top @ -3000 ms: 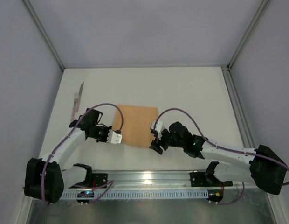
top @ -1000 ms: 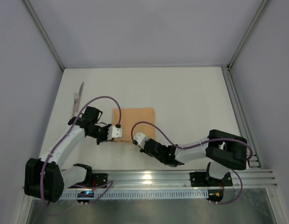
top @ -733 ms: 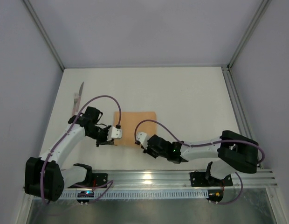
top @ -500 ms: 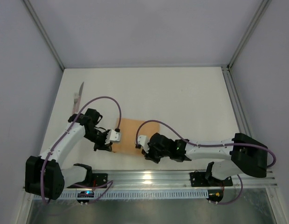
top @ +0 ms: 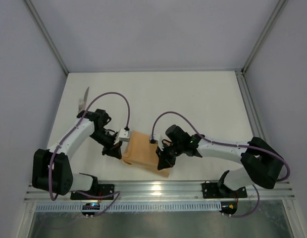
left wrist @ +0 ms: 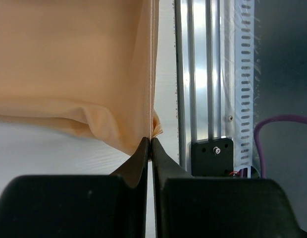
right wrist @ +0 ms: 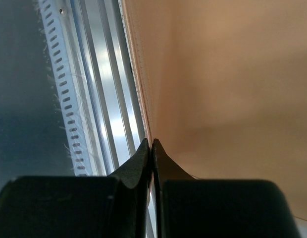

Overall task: Fold the napkin into a case and place the utensils inside
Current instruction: Fold the lower triangle-folded napkin at the center of the board.

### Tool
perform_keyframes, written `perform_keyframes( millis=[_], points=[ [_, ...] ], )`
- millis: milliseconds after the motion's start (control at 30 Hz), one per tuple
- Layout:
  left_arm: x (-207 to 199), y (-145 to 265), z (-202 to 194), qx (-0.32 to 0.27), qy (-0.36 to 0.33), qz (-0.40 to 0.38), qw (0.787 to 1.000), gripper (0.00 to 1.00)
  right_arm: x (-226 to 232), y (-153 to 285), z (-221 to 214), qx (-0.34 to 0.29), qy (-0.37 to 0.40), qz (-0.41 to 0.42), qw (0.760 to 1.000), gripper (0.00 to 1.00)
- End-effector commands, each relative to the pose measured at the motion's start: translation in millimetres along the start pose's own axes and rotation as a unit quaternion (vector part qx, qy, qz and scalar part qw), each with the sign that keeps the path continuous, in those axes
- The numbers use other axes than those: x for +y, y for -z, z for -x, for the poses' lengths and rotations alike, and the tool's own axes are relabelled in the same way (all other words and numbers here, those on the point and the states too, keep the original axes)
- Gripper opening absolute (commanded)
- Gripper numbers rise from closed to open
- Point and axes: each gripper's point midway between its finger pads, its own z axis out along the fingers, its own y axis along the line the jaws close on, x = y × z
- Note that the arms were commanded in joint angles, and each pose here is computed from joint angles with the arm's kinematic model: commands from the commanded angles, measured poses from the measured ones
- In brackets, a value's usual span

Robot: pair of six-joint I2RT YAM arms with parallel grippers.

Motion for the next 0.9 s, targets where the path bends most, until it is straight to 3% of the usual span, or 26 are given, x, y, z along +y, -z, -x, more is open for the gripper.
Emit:
perform_keyframes(
  millis=[0,267,600,867],
  points=[
    [0,4,11,-0.008,0.062,-0.020,0.998,0.00,6,3,-7,0.023,-0.059,0.056,0.996,0.03],
    [45,2,10,0.017,0.138,-0.003,0.990,0.00,-31,4,-10,0.024,-0.144,0.040,0.988,0.03],
    [101,-6,1,0.034,0.216,0.064,0.974,0.04,-58,4,-12,0.031,-0.184,0.007,0.982,0.03],
    [121,-14,-4,0.031,0.229,0.083,0.969,0.20,-72,4,-19,0.037,-0.215,-0.021,0.976,0.03]
  ],
)
